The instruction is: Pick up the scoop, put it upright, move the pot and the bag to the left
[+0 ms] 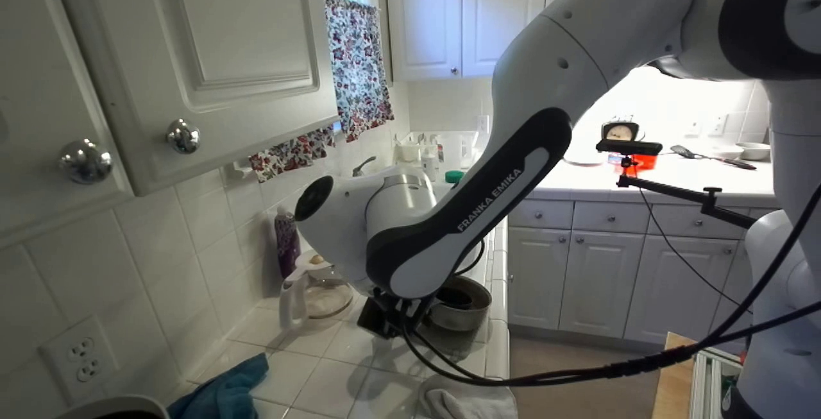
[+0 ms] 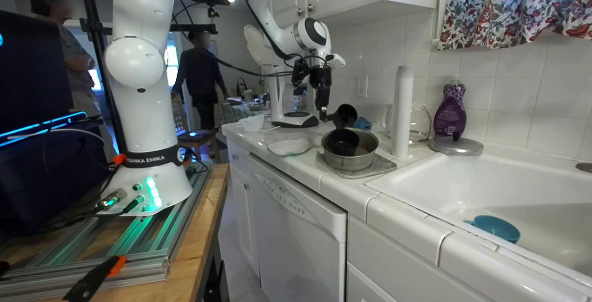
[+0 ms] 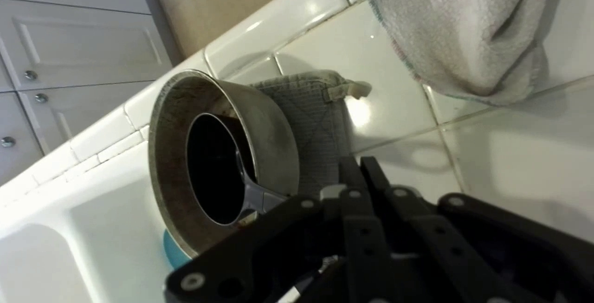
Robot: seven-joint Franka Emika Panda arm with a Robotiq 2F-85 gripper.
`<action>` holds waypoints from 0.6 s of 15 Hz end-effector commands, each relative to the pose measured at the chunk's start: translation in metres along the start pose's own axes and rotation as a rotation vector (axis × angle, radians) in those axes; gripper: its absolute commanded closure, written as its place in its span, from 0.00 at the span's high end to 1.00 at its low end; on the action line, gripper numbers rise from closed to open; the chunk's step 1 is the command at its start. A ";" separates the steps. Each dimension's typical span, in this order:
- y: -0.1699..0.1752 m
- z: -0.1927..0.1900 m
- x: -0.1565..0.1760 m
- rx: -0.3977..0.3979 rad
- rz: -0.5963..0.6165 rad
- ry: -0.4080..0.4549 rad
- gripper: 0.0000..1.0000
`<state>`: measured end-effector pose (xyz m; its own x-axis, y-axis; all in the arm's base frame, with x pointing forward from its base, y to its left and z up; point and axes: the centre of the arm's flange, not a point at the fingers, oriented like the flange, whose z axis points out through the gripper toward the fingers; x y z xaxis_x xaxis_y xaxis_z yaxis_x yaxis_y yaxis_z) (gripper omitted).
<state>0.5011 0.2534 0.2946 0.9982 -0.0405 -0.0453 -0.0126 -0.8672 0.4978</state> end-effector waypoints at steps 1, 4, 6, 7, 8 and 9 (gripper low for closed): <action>-0.023 0.005 0.035 0.123 -0.083 -0.012 0.01; -0.036 0.003 0.049 0.173 -0.125 0.000 0.01; -0.043 0.001 0.058 0.203 -0.161 -0.011 0.01; -0.045 -0.001 0.061 0.197 -0.168 -0.019 0.01; -0.044 -0.006 0.062 0.157 -0.176 -0.020 0.01; -0.043 -0.011 0.062 0.097 -0.179 -0.011 0.01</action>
<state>0.5486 0.2816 0.2718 0.9897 0.0962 -0.1060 0.1264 -0.9346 0.3326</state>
